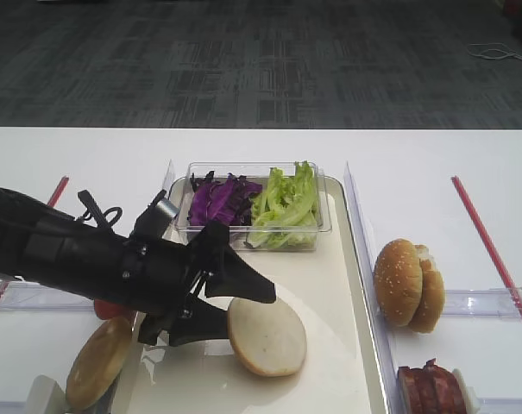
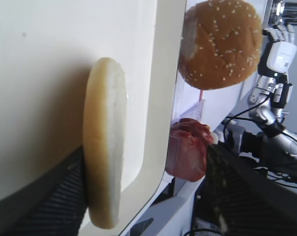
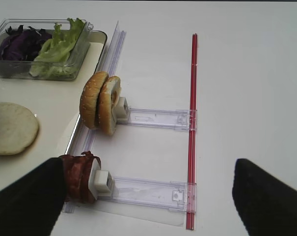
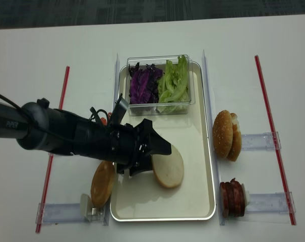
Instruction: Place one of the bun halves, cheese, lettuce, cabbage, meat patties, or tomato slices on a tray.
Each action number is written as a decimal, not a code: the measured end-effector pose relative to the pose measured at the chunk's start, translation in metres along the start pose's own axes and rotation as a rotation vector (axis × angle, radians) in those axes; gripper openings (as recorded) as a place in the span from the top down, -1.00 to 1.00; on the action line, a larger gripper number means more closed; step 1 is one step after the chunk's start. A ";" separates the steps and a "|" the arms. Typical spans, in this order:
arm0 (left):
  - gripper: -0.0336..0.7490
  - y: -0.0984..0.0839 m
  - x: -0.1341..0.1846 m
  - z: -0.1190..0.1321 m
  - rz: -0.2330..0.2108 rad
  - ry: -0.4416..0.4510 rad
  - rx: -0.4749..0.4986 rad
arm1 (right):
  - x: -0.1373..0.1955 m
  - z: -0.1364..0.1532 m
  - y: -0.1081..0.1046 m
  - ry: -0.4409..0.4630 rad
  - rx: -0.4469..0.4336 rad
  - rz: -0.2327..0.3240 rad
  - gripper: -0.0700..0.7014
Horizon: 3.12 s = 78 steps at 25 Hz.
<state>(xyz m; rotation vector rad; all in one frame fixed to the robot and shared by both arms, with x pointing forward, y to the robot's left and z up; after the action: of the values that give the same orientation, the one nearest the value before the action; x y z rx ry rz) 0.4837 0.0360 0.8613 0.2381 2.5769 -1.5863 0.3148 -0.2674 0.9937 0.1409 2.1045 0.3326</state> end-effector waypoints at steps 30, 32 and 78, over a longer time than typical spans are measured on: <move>-0.38 0.008 -0.002 -0.008 0.031 0.024 -0.121 | 0.000 0.000 0.000 0.000 0.000 0.000 -0.93; -0.38 0.009 -0.002 -0.009 0.035 0.031 -0.131 | 0.000 0.000 0.000 0.000 0.000 0.000 -0.93; -0.38 -0.029 0.044 -0.094 0.173 0.139 -0.437 | 0.000 0.000 0.000 0.000 0.000 0.000 -0.93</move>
<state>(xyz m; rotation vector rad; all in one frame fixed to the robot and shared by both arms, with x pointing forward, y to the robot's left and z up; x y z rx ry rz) 0.4342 0.1108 0.9215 0.5247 2.8308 -0.9499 0.3148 -0.2674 0.9937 0.1412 2.1045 0.3328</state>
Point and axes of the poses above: a point on each arm's last joint axis where the gripper is mounted, z pointing out along that axis toward the gripper, y along the wrist's bending axis when the last joint is at zero, x = y × z, the point moved 10 cm from there along z, pointing out along that axis toward the gripper, and after that the axes turned 13 degrees about z, right-handed, at the moved point
